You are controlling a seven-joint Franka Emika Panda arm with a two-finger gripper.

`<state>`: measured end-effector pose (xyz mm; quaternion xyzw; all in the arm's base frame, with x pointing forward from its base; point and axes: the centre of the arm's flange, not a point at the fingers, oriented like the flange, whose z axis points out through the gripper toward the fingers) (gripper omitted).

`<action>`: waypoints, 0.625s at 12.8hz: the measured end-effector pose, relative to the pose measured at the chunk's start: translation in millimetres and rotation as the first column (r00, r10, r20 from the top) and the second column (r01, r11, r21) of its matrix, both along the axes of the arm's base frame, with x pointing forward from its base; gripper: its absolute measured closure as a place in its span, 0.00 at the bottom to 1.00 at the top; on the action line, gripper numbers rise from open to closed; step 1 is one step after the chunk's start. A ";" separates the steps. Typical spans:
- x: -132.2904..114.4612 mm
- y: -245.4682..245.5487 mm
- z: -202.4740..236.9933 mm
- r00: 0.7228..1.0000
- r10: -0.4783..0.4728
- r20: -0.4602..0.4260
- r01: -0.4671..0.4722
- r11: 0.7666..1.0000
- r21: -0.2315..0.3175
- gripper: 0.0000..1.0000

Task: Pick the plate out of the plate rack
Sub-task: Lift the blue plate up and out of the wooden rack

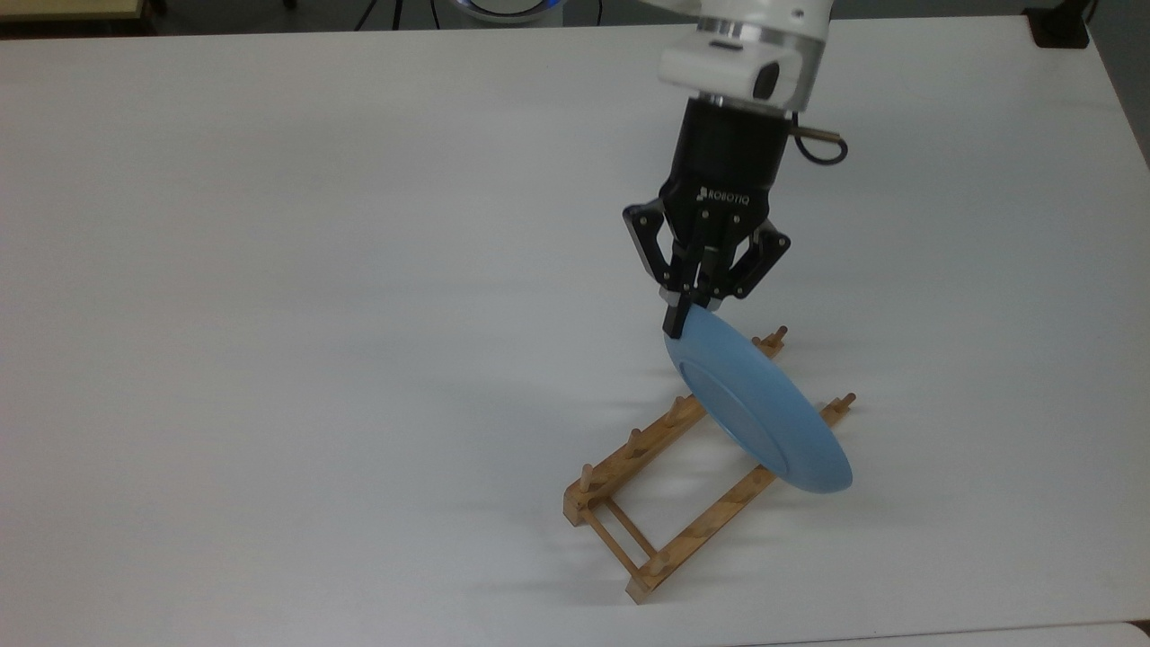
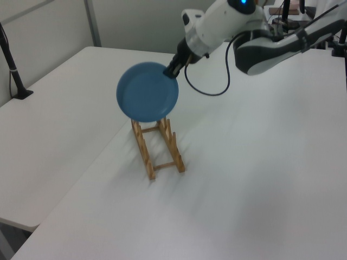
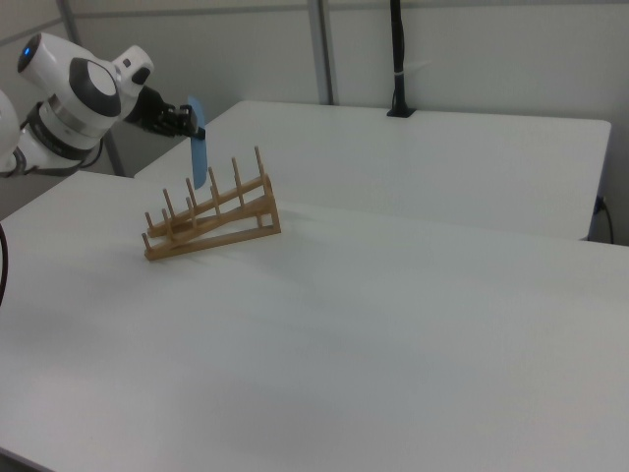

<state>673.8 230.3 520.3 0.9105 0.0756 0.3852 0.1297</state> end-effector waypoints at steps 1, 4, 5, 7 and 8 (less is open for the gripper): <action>-1.6 -2.5 8.5 1.000 -0.009 0.006 0.009 1.000 0.020 0.93; -6.2 -13.8 24.9 0.996 -0.080 -0.043 0.085 0.990 0.114 0.93; -10.0 -26.7 32.2 0.986 -0.124 -0.112 0.140 0.979 0.148 0.93; -19.7 -45.8 40.4 0.958 -0.127 -0.257 0.176 0.968 0.179 0.93; -31.8 -62.1 48.0 0.921 -0.092 -0.378 0.174 0.966 0.190 0.93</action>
